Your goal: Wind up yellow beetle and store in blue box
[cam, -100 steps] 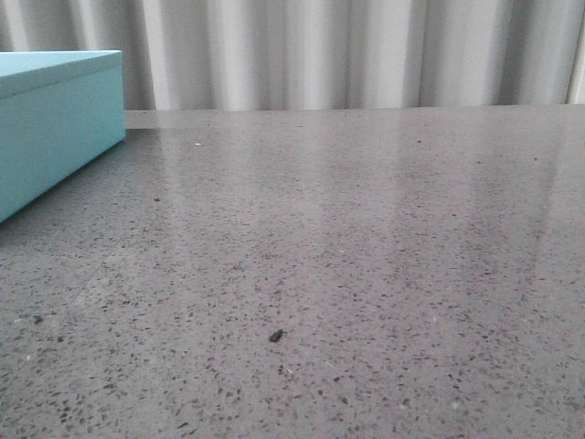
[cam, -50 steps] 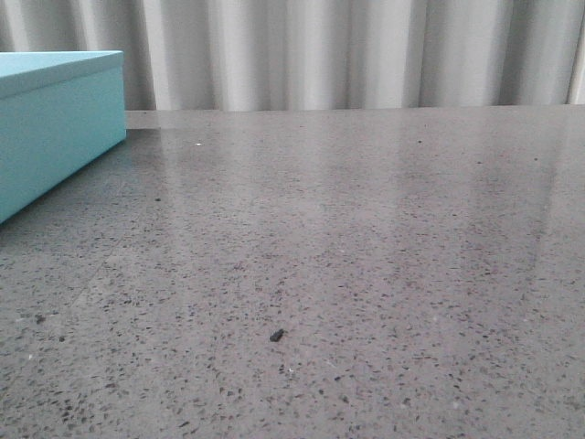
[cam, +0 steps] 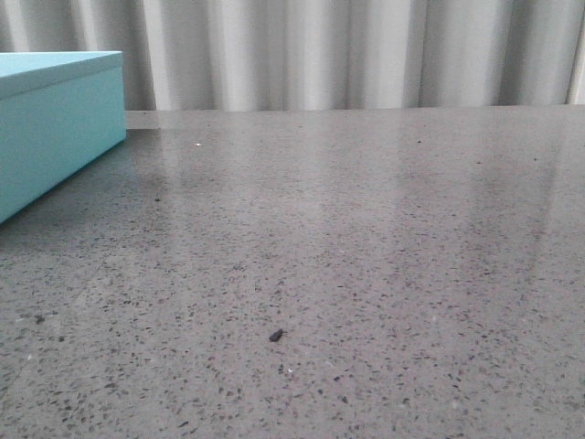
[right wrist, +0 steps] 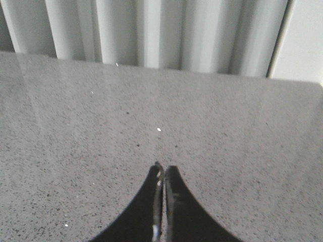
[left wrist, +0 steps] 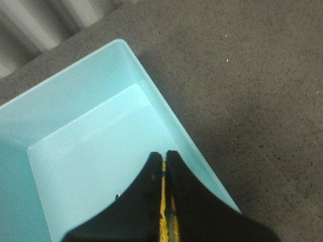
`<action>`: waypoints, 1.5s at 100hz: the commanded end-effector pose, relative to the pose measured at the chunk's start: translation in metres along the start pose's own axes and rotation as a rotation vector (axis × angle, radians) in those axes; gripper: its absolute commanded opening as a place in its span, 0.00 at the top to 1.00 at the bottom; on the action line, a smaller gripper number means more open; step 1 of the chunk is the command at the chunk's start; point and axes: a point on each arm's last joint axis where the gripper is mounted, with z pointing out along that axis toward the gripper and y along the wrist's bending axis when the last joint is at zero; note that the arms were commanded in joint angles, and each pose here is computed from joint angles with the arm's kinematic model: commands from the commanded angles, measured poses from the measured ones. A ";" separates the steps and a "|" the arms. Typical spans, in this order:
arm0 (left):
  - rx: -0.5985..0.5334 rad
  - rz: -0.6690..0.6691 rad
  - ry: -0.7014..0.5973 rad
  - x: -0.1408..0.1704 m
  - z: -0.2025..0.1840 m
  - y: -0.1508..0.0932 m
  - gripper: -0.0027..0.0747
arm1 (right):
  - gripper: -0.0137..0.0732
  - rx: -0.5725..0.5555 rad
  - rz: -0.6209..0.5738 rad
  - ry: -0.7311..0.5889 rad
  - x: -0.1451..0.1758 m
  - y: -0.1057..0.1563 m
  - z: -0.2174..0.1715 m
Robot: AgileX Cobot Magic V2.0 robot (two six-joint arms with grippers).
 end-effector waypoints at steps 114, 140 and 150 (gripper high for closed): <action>-0.397 -0.084 -0.727 0.198 -0.063 -0.091 0.99 | 0.91 0.002 -0.019 -0.219 0.037 0.003 -0.037; -0.388 -0.090 -0.698 0.203 -0.055 -0.091 0.99 | 0.91 0.002 -0.019 -0.219 0.037 0.003 -0.037; -0.388 -0.090 -0.698 0.203 -0.055 -0.091 0.99 | 0.91 0.002 -0.019 -0.219 0.037 0.003 -0.037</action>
